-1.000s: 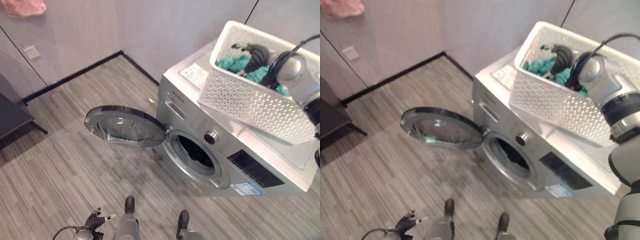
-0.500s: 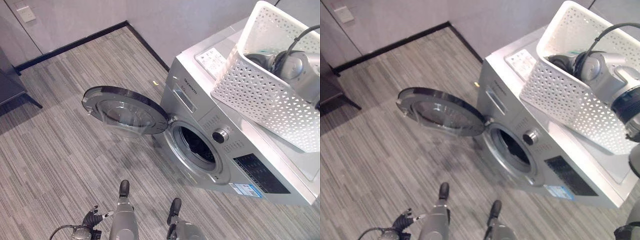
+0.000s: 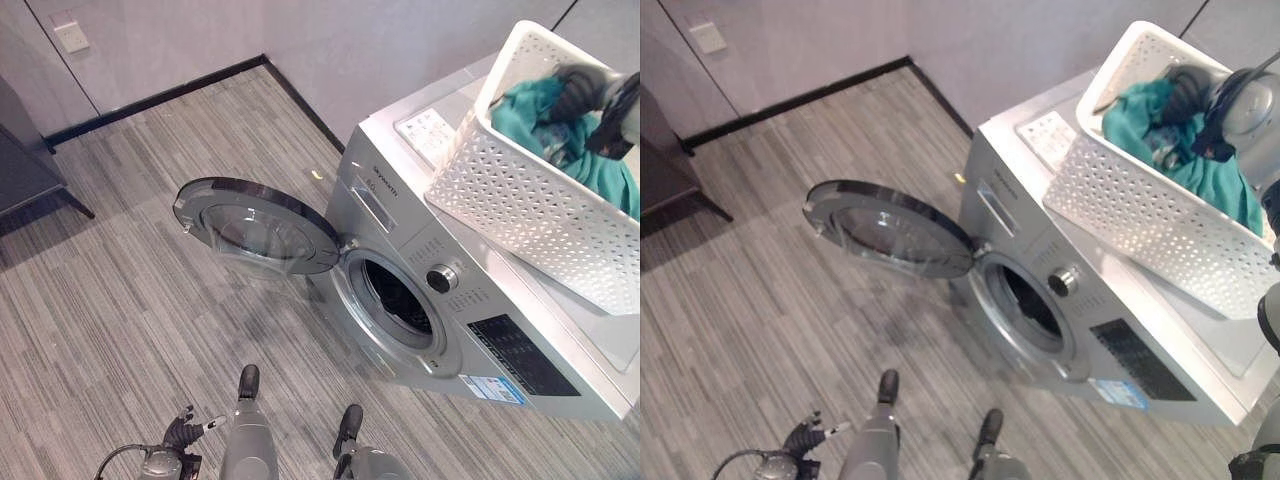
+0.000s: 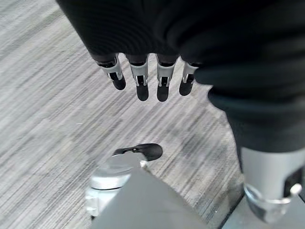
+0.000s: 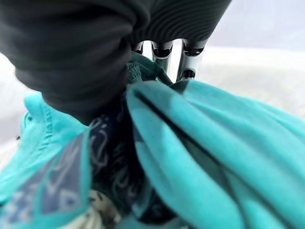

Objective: Grab the laundry basket,head to the washer,open it,put in the laundry and shut it.

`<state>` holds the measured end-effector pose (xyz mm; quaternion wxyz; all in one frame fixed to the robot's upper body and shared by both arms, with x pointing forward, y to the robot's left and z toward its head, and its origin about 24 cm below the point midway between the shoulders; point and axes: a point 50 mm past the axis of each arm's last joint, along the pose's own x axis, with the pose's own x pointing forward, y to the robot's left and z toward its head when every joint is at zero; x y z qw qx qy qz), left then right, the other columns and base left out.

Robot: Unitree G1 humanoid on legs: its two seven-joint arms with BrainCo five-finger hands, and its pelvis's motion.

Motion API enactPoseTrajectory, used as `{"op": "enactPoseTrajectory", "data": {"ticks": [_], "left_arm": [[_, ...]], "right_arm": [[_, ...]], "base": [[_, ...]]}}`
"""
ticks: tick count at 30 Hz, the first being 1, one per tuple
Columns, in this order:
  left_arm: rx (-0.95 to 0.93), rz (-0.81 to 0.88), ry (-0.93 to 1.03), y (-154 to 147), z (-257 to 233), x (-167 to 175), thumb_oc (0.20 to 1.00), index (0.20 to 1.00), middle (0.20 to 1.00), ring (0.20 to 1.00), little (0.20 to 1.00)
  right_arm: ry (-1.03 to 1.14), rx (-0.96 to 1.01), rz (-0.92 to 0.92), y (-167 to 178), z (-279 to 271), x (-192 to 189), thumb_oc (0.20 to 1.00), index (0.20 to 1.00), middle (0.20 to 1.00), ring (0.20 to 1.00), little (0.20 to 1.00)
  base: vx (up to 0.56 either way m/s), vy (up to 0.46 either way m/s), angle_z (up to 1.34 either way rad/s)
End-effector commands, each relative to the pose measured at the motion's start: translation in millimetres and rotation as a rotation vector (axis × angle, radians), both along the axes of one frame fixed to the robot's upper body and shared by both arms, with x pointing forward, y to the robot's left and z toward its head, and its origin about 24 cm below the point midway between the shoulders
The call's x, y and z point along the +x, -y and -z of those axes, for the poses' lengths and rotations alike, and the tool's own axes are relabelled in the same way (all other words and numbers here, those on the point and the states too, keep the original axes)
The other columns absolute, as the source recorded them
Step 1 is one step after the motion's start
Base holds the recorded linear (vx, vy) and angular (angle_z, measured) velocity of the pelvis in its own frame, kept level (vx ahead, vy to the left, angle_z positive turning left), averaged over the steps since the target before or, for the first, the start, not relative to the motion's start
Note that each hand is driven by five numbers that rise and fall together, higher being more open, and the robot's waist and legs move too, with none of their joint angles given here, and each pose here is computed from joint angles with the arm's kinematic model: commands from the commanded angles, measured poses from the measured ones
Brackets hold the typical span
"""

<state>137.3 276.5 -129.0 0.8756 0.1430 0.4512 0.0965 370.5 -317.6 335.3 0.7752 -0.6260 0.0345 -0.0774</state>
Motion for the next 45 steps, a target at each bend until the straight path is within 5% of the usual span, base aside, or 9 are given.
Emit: {"op": "enactPoseTrajectory", "data": {"ticks": [1,18,31,45], "left_arm": [[0.075,-0.006,-0.049,-20,-2,-12,1.0,1.0,1.0,1.0,1.0],[0.154,0.02,-0.094,-28,-2,-19,1.0,1.0,1.0,1.0,1.0],[0.19,0.062,-0.09,-23,-3,-14,1.0,1.0,1.0,1.0,1.0],[0.083,0.034,-0.041,13,9,-15,1.0,1.0,1.0,1.0,1.0]], "right_arm": [[0.212,0.004,0.05,3,-39,-9,0.2,0.2,0.2,0.2,0.2],[0.773,0.039,0.212,27,-125,-65,0.2,0.2,0.2,0.2,0.2],[1.035,-0.227,0.423,54,-155,-124,0.2,0.2,0.2,0.2,0.2],[1.248,-0.562,0.427,56,-155,-195,0.2,0.2,0.2,0.2,0.2]], "base": [[0.01,-0.047,0.0],[0.01,-0.015,0.0],[0.01,-0.011,0.04],[0.0,0.007,-0.15]]}}
